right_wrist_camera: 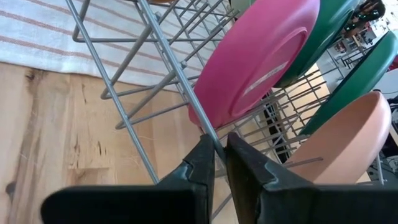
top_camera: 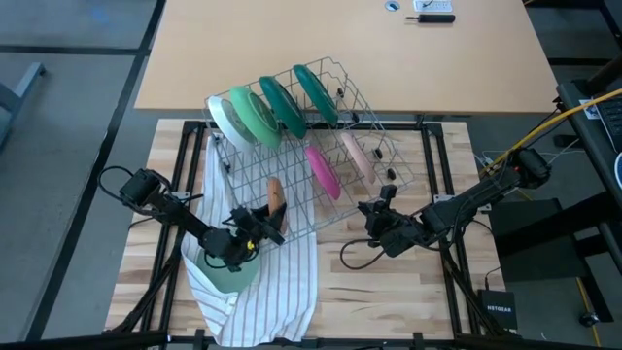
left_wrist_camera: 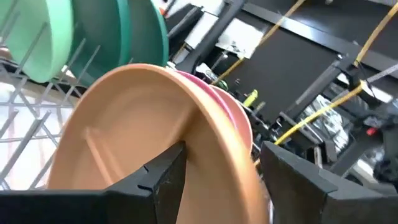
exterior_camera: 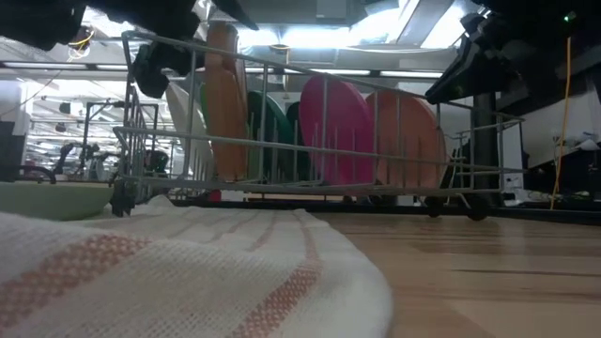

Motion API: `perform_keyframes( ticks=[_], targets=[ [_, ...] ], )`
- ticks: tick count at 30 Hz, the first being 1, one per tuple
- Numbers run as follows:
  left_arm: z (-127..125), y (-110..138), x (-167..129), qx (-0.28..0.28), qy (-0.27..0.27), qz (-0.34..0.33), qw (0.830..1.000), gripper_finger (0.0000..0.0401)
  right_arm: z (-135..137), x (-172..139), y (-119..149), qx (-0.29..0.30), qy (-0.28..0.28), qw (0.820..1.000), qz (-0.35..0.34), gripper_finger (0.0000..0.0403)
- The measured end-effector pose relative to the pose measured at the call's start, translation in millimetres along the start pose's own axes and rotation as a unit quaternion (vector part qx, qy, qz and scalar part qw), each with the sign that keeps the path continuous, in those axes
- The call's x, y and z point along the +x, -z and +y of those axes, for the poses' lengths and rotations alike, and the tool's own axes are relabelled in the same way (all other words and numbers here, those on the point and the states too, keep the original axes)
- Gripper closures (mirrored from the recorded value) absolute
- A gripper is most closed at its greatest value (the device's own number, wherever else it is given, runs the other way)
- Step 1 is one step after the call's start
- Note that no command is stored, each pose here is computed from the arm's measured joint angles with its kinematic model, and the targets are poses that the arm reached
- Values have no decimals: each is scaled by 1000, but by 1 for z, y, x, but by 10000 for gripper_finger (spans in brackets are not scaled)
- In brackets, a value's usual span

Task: Sort dishes
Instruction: Put the brown plate in the dish rack

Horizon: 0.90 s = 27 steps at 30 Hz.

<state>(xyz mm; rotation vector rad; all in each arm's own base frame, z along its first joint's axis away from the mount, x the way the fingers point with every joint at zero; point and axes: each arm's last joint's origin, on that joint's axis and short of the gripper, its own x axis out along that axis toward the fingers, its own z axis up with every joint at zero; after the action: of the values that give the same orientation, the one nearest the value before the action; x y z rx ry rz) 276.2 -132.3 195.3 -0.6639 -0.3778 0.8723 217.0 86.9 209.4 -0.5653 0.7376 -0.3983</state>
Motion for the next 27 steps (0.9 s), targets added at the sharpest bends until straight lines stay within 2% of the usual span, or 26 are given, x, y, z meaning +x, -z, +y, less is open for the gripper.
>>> perform_keyframes(
  ticks=[7,18,27],
  targets=[
    [-12,-5,7,-31,-60,-28,997,229,0,0,0,0,5,1000,0,364],
    [-26,-2,12,-33,-62,-31,997,264,-1,0,0,-1,16,1000,0,364],
    [-26,-1,13,-44,-62,-32,997,332,-1,0,0,0,17,1000,-1,364]
  ],
)
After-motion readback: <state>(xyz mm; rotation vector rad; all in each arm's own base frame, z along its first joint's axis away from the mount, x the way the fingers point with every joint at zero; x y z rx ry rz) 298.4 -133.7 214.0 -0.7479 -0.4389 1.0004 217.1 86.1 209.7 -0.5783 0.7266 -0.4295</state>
